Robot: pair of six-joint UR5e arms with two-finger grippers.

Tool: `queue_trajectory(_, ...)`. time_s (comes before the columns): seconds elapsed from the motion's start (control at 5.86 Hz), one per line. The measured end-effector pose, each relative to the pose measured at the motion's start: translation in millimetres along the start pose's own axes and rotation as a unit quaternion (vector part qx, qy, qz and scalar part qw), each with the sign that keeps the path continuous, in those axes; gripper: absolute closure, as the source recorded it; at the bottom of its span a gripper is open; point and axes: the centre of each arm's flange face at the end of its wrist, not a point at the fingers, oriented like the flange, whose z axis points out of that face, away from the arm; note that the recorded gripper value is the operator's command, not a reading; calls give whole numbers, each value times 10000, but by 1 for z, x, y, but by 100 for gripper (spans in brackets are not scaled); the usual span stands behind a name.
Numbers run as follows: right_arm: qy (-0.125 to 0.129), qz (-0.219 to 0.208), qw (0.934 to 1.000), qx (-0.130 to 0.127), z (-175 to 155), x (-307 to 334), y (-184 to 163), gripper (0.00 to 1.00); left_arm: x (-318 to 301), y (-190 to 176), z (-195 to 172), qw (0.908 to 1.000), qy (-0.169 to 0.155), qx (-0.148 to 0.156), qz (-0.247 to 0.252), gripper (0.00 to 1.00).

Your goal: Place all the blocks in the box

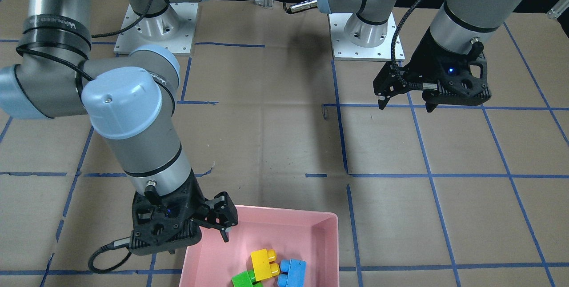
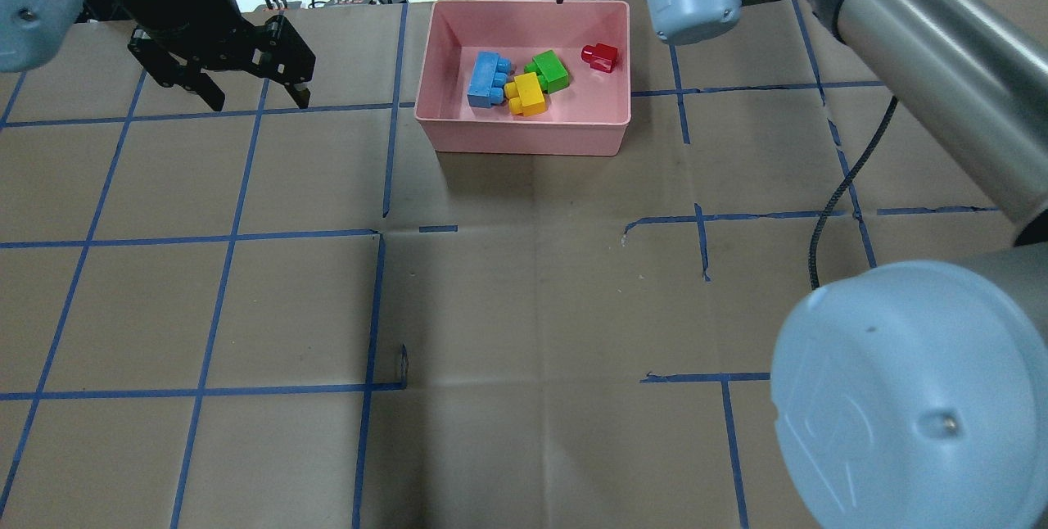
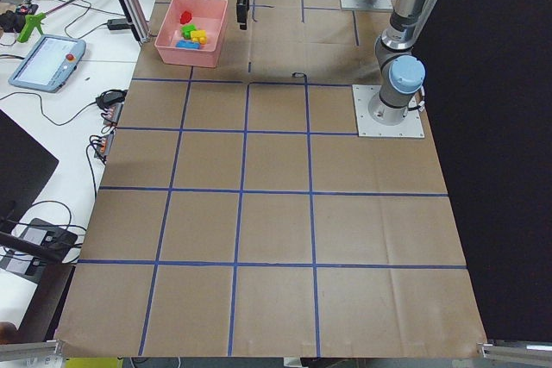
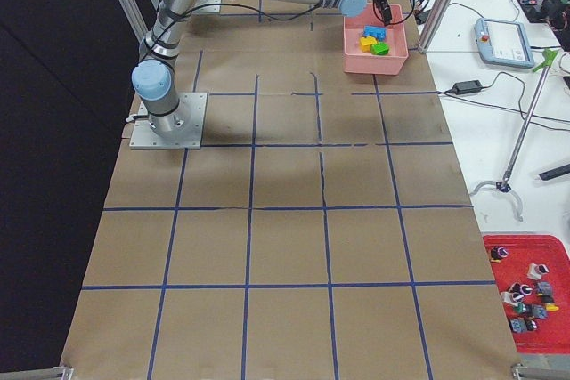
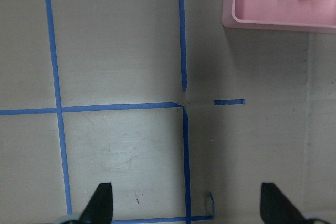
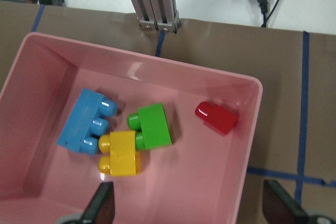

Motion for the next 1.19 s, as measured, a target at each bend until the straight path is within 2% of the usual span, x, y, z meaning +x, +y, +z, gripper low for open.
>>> queue_trajectory(0.17,26,134,9983,-560,-33,6,18,0,1,-1,0,10000,-27,-1,-50,0)
queue_trajectory(0.34,38,215,9951,-963,-72,4,41,0,5,0,0,9999,-55,-10,-97,0)
queue_trajectory(0.51,38,248,9919,-1248,-108,-1,76,0,15,0,2,9999,-116,-13,-102,0)
queue_trajectory(0.68,39,267,9895,-1418,-135,-4,119,0,24,0,3,9998,-178,3,-71,0)
queue_trajectory(0.85,46,298,9879,-1521,-149,-5,164,0,27,0,2,9998,-193,26,-50,0)
queue_trajectory(1.02,69,326,9864,-1608,-148,-4,203,0,27,1,2,9998,-184,32,-30,0)
queue_trajectory(1.19,304,339,9848,-1675,-144,4,224,0,27,1,2,9999,-161,30,-14,0)
